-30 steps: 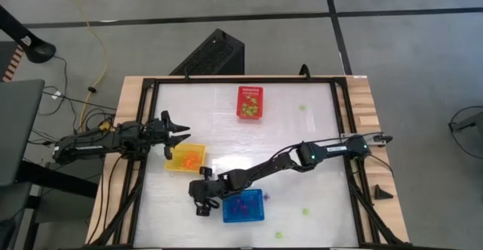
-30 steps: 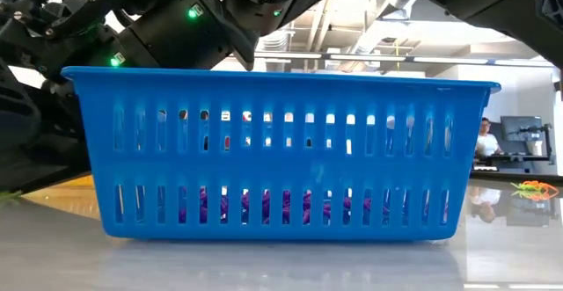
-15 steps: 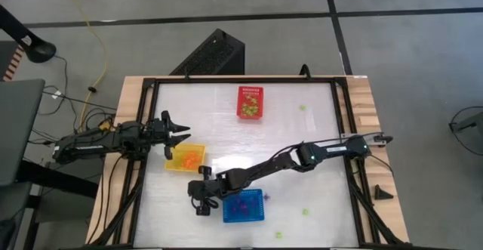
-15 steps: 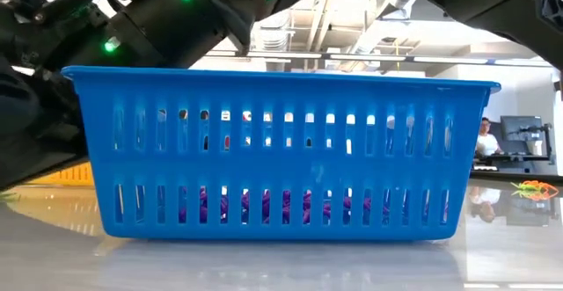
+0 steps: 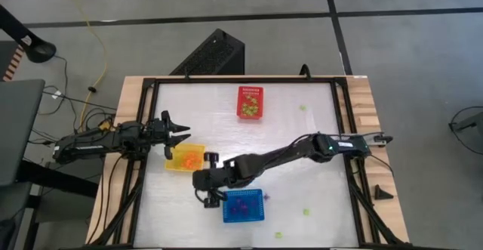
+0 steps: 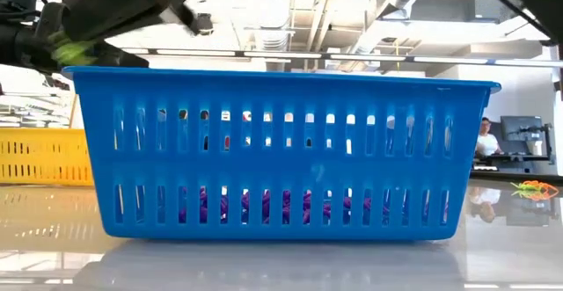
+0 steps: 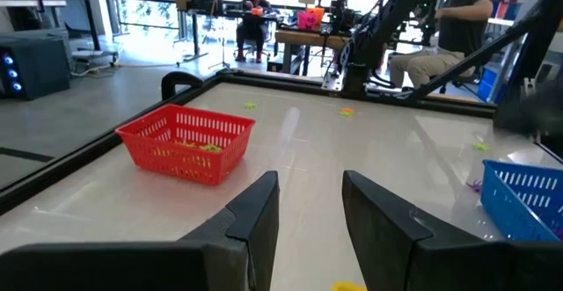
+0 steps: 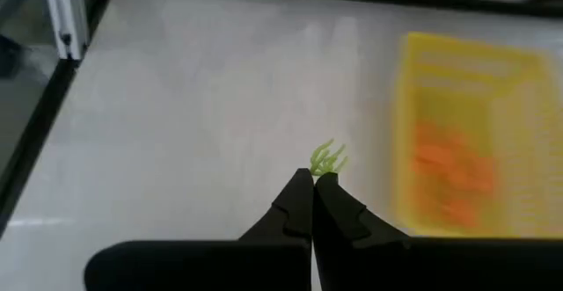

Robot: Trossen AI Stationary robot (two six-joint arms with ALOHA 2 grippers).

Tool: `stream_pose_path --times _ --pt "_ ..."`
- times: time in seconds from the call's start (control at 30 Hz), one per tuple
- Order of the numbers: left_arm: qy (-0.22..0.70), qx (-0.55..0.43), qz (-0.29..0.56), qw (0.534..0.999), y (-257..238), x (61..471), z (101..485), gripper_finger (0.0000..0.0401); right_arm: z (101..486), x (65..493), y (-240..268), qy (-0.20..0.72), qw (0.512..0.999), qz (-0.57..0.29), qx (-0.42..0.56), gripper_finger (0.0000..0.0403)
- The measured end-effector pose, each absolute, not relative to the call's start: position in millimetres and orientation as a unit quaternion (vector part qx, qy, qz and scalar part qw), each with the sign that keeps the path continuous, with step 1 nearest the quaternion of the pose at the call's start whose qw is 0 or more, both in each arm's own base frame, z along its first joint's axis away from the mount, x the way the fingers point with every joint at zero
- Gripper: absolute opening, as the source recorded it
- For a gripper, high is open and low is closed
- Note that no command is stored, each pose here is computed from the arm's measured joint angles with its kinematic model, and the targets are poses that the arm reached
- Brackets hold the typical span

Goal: Sort Halloween decoration
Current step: Put the green spider toy into the red basket

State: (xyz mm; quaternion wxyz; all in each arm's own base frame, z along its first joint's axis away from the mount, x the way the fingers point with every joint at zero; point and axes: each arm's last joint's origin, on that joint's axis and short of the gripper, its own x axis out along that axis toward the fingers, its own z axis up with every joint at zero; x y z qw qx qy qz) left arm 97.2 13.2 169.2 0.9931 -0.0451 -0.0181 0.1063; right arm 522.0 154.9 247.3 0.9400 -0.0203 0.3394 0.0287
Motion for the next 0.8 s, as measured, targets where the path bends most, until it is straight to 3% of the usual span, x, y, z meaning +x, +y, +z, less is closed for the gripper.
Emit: stream_pose_path --times 0.17,0.4,0.63,0.8 --pt "-0.018 -0.045 0.106 0.993 13 97 169 0.0116 289 499 127 0.366 0.928 -0.025 -0.056 0.0021" --pt "-0.018 -0.045 0.106 0.993 13 97 169 0.0116 332 464 47 0.438 0.889 -0.125 -0.055 0.0021" --pt "-0.018 -0.045 0.106 0.993 13 97 169 0.0116 335 441 -39 0.516 0.830 -0.212 -0.023 0.0023" --pt "-0.018 -0.045 0.106 0.993 13 97 169 0.0116 328 435 -95 0.520 0.812 -0.265 0.001 0.0034"
